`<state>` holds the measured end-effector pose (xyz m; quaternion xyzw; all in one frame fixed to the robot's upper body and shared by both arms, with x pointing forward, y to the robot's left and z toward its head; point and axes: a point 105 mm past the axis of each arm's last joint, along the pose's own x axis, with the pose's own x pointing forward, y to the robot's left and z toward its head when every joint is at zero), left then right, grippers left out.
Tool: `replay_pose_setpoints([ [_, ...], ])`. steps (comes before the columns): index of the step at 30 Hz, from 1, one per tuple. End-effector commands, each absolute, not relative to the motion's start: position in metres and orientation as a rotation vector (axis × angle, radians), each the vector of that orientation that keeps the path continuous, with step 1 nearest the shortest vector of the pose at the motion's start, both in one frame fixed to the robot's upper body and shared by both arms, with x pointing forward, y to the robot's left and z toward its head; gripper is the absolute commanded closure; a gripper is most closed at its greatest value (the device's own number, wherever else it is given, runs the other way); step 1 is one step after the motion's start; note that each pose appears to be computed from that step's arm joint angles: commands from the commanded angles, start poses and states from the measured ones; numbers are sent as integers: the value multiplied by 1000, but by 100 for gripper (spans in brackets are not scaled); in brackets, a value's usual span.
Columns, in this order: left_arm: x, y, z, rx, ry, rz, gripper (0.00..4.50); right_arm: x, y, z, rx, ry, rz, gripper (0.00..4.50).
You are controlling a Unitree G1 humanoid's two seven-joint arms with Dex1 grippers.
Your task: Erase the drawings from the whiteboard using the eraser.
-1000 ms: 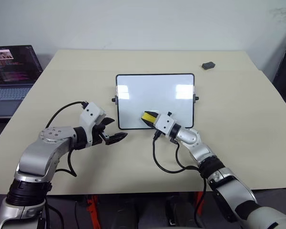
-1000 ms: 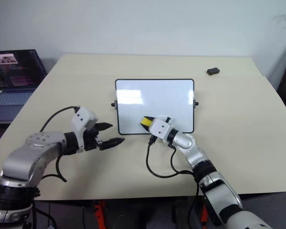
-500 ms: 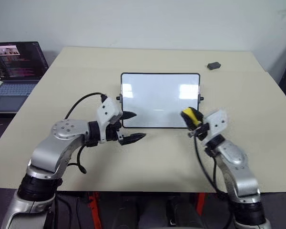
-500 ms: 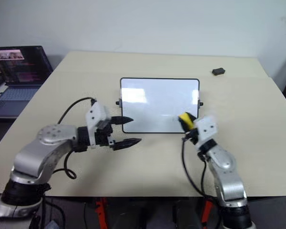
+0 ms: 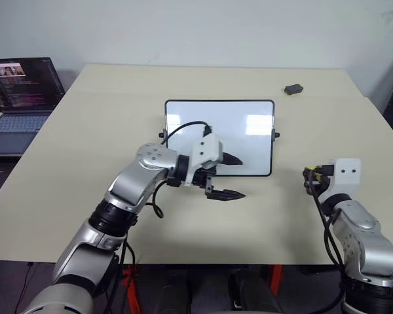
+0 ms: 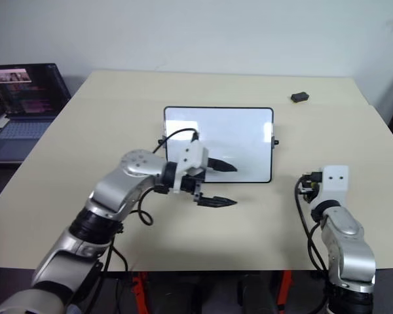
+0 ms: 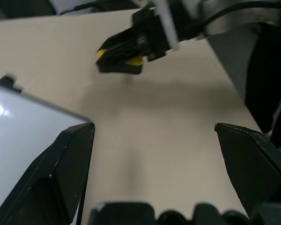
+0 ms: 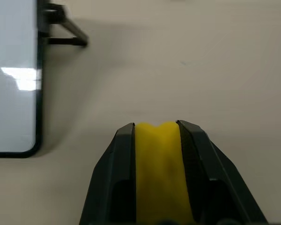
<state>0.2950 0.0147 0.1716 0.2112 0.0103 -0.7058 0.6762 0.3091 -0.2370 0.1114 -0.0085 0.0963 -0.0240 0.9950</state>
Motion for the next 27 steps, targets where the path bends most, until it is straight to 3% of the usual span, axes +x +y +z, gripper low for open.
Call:
replay_pose_setpoints([
  [1, 285, -2, 180, 489, -39, -1652, 0, 310, -249, 115, -1, 187, -89, 353],
  [13, 284, 0, 170, 520, -4, -1635, 0, 304, -250, 102, -23, 269, -22, 353],
  [23, 285, 1, 171, 445, -7, -1602, 0, 307, -250, 121, 38, 151, -21, 10],
  [27, 302, 32, 183, 323, -19, -1403, 0, 302, -242, 159, 50, -25, 8, 4],
])
